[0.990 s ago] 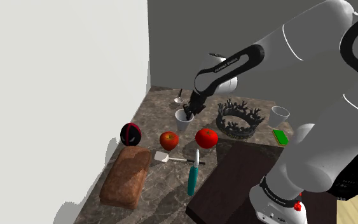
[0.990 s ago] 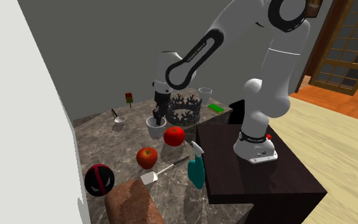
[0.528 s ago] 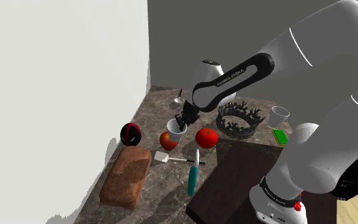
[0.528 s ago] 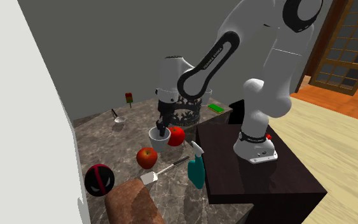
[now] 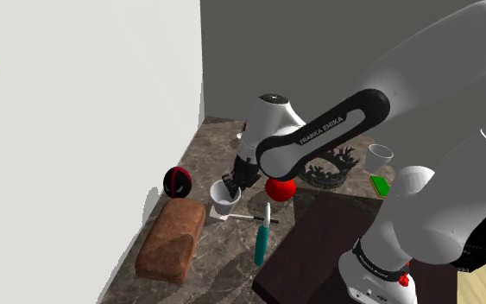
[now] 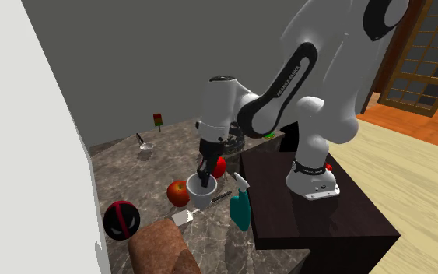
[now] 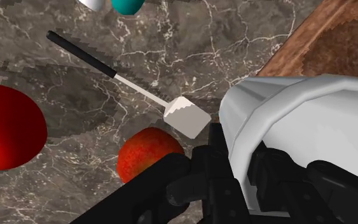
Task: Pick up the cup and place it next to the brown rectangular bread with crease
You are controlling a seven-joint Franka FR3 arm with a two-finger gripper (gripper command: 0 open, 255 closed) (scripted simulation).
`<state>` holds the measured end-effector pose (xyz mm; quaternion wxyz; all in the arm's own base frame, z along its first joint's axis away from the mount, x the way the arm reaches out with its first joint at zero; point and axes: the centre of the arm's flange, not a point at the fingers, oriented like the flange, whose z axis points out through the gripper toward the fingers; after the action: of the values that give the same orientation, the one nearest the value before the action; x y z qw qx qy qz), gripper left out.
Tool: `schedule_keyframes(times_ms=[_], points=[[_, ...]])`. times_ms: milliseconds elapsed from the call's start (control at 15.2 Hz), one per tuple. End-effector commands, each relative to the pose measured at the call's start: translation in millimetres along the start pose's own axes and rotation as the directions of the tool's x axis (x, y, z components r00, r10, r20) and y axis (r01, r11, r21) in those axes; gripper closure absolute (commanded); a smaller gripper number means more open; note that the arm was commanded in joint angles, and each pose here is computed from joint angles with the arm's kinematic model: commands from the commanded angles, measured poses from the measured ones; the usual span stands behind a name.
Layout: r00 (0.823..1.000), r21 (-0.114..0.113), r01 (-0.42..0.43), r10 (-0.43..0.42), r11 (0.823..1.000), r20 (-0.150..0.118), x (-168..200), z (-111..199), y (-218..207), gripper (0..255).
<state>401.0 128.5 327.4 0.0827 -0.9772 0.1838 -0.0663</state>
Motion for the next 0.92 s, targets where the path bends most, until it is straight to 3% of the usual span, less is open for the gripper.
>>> schedule_keyframes(times_ms=[0,858], points=[[1.000,0.000,-0.003,0.003,1.000,0.000,-16.2,0.3,-21.4,255],[1.000,0.000,-0.003,0.003,1.000,0.000,-119.4,15.7,-157.7,255]])
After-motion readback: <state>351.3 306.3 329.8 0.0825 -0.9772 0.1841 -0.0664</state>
